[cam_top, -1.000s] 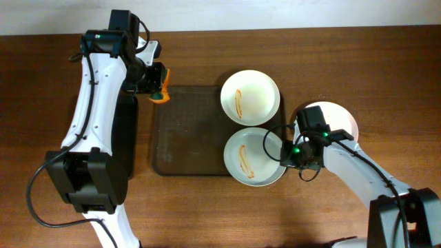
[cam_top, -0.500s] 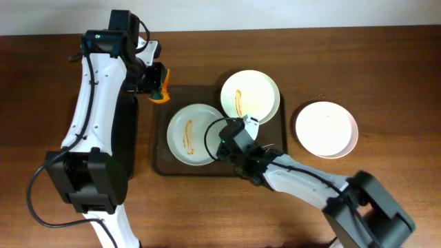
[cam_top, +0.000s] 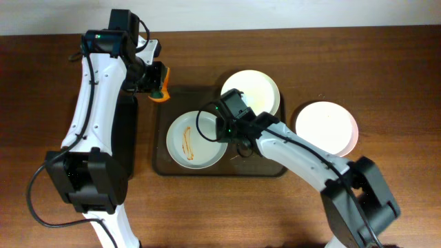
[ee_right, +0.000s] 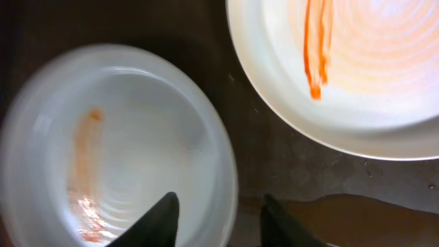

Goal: Clean dirty plates on tray and stack at the side
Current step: 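Grasp the bottom plate's rim with the right gripper and pull it left, then scrub the held plate with the sponge in the left gripper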

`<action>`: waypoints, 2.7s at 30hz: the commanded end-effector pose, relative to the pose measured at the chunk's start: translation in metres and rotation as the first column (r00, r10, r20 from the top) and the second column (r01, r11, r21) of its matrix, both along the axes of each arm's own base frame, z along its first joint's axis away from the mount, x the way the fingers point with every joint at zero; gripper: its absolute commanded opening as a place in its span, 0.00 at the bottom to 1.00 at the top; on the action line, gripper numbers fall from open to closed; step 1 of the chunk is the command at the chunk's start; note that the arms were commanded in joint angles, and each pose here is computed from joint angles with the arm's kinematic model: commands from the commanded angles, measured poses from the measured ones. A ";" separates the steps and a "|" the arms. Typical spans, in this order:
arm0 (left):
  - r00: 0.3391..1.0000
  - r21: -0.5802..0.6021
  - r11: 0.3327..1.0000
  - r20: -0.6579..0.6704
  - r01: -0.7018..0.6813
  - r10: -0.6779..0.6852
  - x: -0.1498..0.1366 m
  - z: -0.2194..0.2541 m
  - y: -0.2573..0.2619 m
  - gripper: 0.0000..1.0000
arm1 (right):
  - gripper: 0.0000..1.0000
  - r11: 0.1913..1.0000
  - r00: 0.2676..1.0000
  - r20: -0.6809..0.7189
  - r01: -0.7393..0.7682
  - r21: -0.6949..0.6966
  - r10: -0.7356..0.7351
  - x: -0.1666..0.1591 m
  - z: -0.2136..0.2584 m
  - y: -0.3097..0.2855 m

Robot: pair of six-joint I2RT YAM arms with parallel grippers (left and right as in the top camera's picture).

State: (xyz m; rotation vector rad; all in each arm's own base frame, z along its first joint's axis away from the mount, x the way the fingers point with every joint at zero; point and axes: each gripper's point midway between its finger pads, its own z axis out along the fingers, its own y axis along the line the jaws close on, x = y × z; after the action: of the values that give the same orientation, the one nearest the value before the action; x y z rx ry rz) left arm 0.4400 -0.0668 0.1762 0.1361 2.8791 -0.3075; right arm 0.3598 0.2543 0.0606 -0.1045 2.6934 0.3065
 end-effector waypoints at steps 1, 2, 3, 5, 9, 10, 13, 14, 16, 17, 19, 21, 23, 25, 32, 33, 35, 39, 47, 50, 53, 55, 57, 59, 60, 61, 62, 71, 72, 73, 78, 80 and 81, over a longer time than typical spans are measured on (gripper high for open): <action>1.000 0.001 1.000 0.001 -0.008 0.008 0.001 0.000 0.001 0.00 | 0.35 0.996 0.993 -0.078 -0.086 -0.006 0.085 -0.009 -0.030 0.009; 1.000 0.001 1.000 0.001 -0.008 0.008 0.001 0.000 0.001 0.00 | 0.32 0.998 0.995 -0.082 -0.059 0.003 0.059 -0.007 -0.032 0.009; 1.000 0.001 1.000 0.001 -0.008 0.008 0.001 0.000 0.001 0.00 | 0.27 0.999 0.996 -0.076 -0.036 0.015 0.037 -0.004 -0.032 0.010; 1.000 0.001 1.000 0.000 -0.008 0.008 0.001 -0.001 0.001 0.00 | 0.25 1.000 0.997 -0.082 -0.012 0.022 0.014 -0.001 -0.039 0.011; 1.000 0.002 1.000 -0.021 -0.008 0.008 0.001 -0.011 0.001 0.00 | 0.14 0.997 0.992 -0.114 0.059 0.053 -0.053 -0.002 -0.046 0.013; 1.000 0.003 1.000 -0.026 -0.008 0.008 0.001 -0.014 0.001 0.00 | 0.13 0.994 0.988 -0.129 0.089 0.058 -0.081 -0.003 -0.048 0.013; 0.999 0.005 1.000 -0.049 -0.008 0.008 -0.003 -0.025 0.001 0.00 | 0.13 0.993 0.984 -0.152 0.099 0.059 -0.089 -0.007 -0.056 0.017; 0.999 0.005 1.000 -0.054 -0.008 0.008 -0.004 -0.027 0.001 0.00 | 0.13 0.991 0.981 -0.161 0.117 0.067 -0.105 -0.007 -0.057 0.017; 0.999 0.004 1.000 -0.050 -0.008 0.008 -0.003 -0.028 0.001 0.00 | 0.15 0.990 0.980 -0.167 0.120 0.073 -0.107 -0.008 -0.057 0.018; 0.999 0.004 1.000 -0.049 -0.008 0.008 -0.003 -0.028 0.001 0.00 | 0.15 0.990 0.980 -0.167 0.120 0.072 -0.107 -0.008 -0.057 0.018; 0.999 0.004 1.000 -0.050 -0.008 0.008 -0.003 -0.028 0.001 0.00 | 0.11 0.990 0.980 -0.167 0.121 0.073 -0.107 -0.008 -0.058 0.018; 0.999 0.004 1.000 -0.047 -0.008 0.008 -0.002 -0.028 0.001 0.00 | 0.04 0.984 0.972 -0.185 0.163 0.079 -0.146 -0.009 -0.060 0.018; 0.999 0.001 1.000 -0.048 -0.007 0.007 -0.002 -0.028 0.001 0.00 | 0.04 0.979 0.966 -0.197 0.186 0.080 -0.167 -0.009 -0.061 0.017; 0.998 0.002 1.000 -0.067 -0.004 0.004 -0.007 -0.029 0.000 0.00 | 0.04 0.972 0.953 -0.232 0.219 0.081 -0.195 -0.015 -0.063 0.016; 0.958 -0.032 0.997 -0.275 0.072 -0.078 -0.065 -0.113 -0.034 0.00 | 0.04 0.973 0.952 -0.239 0.217 0.084 -0.192 -0.016 -0.063 0.016; 0.951 -0.042 0.995 -0.293 0.087 -0.096 -0.076 -0.133 -0.040 0.00 | 0.04 0.973 0.952 -0.243 0.215 0.088 -0.188 -0.016 -0.063 0.017; 0.939 -0.039 0.994 -0.326 0.099 -0.107 -0.097 -0.166 -0.041 0.00 | 0.04 0.973 0.952 -0.243 0.214 0.088 -0.188 -0.016 -0.063 0.017; 0.930 -0.036 0.995 -0.352 0.098 -0.104 -0.111 -0.183 -0.038 0.00 | 0.04 0.973 0.952 -0.243 0.214 0.089 -0.188 -0.016 -0.063 0.017; 0.878 -0.369 0.908 -0.345 0.199 -0.332 -0.142 -0.167 -0.084 0.00 | 0.04 0.973 0.953 -0.240 0.211 0.090 -0.184 -0.016 -0.063 0.018; 0.912 -0.351 0.919 -0.291 0.179 -0.289 -0.122 -0.171 -0.080 0.00 | 0.04 0.973 0.953 -0.240 0.211 0.090 -0.184 -0.016 -0.063 0.018; 0.970 -0.181 0.983 -0.231 0.027 -0.070 -0.080 -0.186 -0.046 0.00 | 0.04 0.973 0.953 -0.240 0.211 0.090 -0.184 -0.016 -0.063 0.018; 0.991 -0.047 0.999 -0.135 -0.002 -0.004 -0.054 -0.193 -0.024 0.00 | 0.04 0.973 0.953 -0.240 0.211 0.090 -0.184 -0.016 -0.063 0.018; 0.998 0.039 0.999 -0.054 -0.017 0.019 -0.035 -0.193 -0.010 0.00 | 0.04 0.973 0.953 -0.240 0.211 0.090 -0.184 -0.016 -0.063 0.018; 0.998 0.091 0.995 -0.051 -0.028 0.033 -0.035 -0.194 -0.001 0.00 | 0.04 0.973 0.953 -0.240 0.211 0.090 -0.184 -0.016 -0.063 0.018; 0.996 0.127 0.991 -0.071 -0.037 0.047 -0.040 -0.196 0.006 0.00 | 0.04 0.973 0.953 -0.240 0.211 0.089 -0.185 -0.016 -0.063 0.018; 0.992 0.177 0.982 -0.098 -0.067 0.086 -0.048 -0.198 0.015 0.00 | 0.04 0.973 0.953 -0.240 0.211 0.089 -0.185 -0.016 -0.063 0.018; 0.981 0.247 0.962 -0.124 -0.116 0.150 -0.057 -0.199 0.029 0.00 | 0.04 0.973 0.953 -0.240 0.211 0.090 -0.184 -0.016 -0.063 0.018; 0.941 -0.183 0.976 -0.293 0.118 -0.169 -0.105 -0.186 -0.043 0.00 | 0.04 0.974 0.954 -0.240 0.207 0.089 -0.181 -0.016 -0.063 0.018; 0.934 -0.248 0.957 -0.280 0.151 -0.220 -0.109 -0.181 -0.053 0.00 | 0.04 0.974 0.954 -0.240 0.208 0.089 -0.181 -0.016 -0.063 0.018; 0.928 -0.311 0.934 -0.266 0.174 -0.261 -0.112 -0.175 -0.062 0.00 | 0.04 0.974 0.954 -0.240 0.208 0.089 -0.181 -0.016 -0.063 0.018; 0.948 -0.332 0.923 -0.175 0.196 -0.264 -0.091 -0.173 -0.069 0.00 | 0.04 0.974 0.954 -0.240 0.207 0.089 -0.181 -0.016 -0.063 0.018; 0.964 -0.314 0.930 -0.121 0.188 -0.236 -0.075 -0.173 -0.068 0.00 | 0.04 0.974 0.954 -0.240 0.208 0.089 -0.181 -0.016 -0.063 0.018; 0.976 -0.267 0.951 -0.103 0.157 -0.190 -0.062 -0.174 -0.062 0.00 | 0.04 0.974 0.954 -0.239 0.207 0.089 -0.181 -0.016 -0.063 0.018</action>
State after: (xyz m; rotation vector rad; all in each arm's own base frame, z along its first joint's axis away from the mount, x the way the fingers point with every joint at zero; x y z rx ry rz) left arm 0.3636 -0.1296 0.0097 0.3746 2.9424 -0.7954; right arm 0.3428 0.2781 0.0063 0.2400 2.8686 0.4825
